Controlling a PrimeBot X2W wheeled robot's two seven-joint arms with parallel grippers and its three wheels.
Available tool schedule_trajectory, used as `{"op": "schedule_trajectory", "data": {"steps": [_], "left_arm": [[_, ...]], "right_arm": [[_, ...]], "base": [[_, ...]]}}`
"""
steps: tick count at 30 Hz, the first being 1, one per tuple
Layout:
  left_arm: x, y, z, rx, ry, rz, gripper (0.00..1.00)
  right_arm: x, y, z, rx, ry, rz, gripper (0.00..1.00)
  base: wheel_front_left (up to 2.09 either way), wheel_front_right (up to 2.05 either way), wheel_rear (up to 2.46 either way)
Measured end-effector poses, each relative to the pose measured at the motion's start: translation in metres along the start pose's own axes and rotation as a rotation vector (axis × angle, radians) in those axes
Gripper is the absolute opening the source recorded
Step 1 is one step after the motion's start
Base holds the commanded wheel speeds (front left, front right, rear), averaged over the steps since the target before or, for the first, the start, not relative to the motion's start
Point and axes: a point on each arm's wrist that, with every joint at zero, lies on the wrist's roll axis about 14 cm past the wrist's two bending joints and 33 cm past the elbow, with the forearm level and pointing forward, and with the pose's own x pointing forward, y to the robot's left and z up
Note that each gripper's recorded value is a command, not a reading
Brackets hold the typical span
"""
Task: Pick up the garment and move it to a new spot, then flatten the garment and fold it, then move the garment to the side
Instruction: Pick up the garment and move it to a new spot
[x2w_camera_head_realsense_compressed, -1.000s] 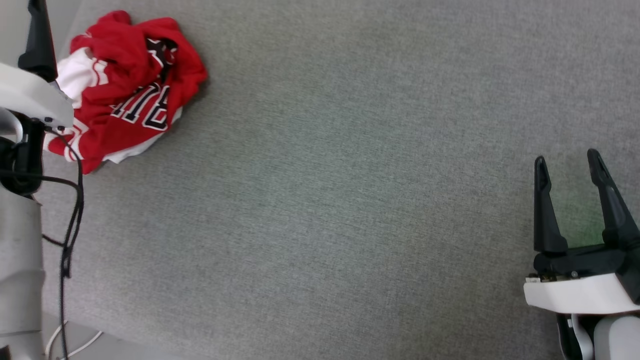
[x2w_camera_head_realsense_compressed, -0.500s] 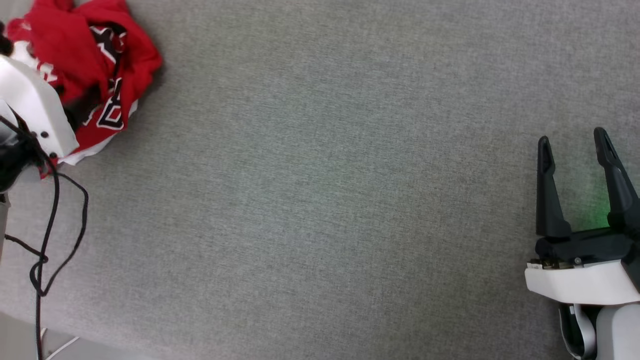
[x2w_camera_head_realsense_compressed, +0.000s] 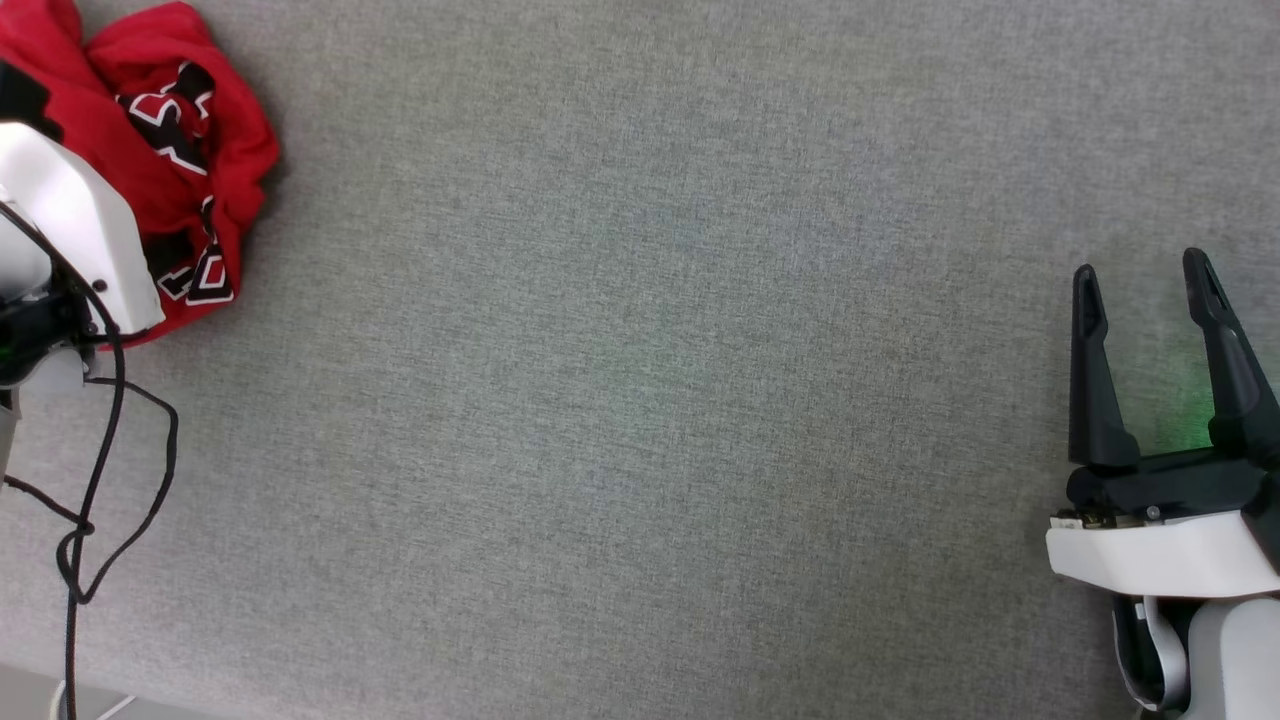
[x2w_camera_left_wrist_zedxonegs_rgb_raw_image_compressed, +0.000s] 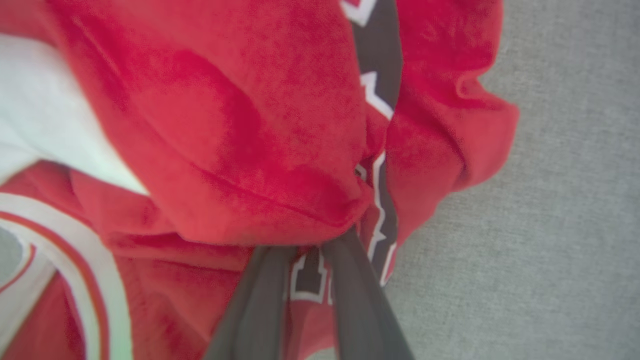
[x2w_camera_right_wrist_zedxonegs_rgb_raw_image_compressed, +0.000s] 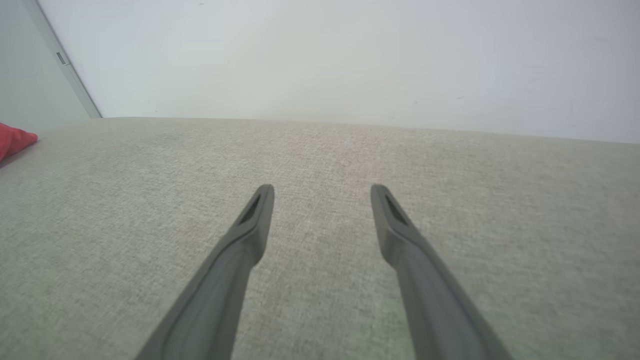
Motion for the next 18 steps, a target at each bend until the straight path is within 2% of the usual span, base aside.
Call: {"op": "schedule_trajectory", "data": {"steps": [4, 10, 15, 16, 18], "left_arm": [[-0.016, -0.001, 0.014, 0.047, -0.073, 0.004, 0.0], [-0.067, -0.011, 0.062, 0.188, -0.261, 0.015, 0.0], [-0.11, -0.036, 0.088, 0.317, -0.387, -0.007, 0.0], [-0.13, -0.06, 0.099, 0.399, -0.441, -0.039, 0.0], [-0.138, -0.083, 0.106, 0.456, -0.472, -0.076, 0.0]], "right_arm": [[-0.002, 0.001, 0.012, 0.007, -0.023, -0.002, 1.0], [-0.009, 0.006, 0.034, 0.032, -0.057, 0.0, 1.0], [-0.017, 0.009, 0.058, 0.043, -0.102, 0.001, 1.0], [-0.025, 0.006, 0.071, 0.048, -0.125, -0.012, 1.0], [-0.031, 0.001, 0.077, 0.053, -0.135, -0.03, 1.0]], "base": [[0.0, 0.0, 0.0], [0.0, 0.0, 0.0], [0.0, 0.0, 0.0], [0.0, 0.0, 0.0], [0.0, 0.0, 0.0]]}}
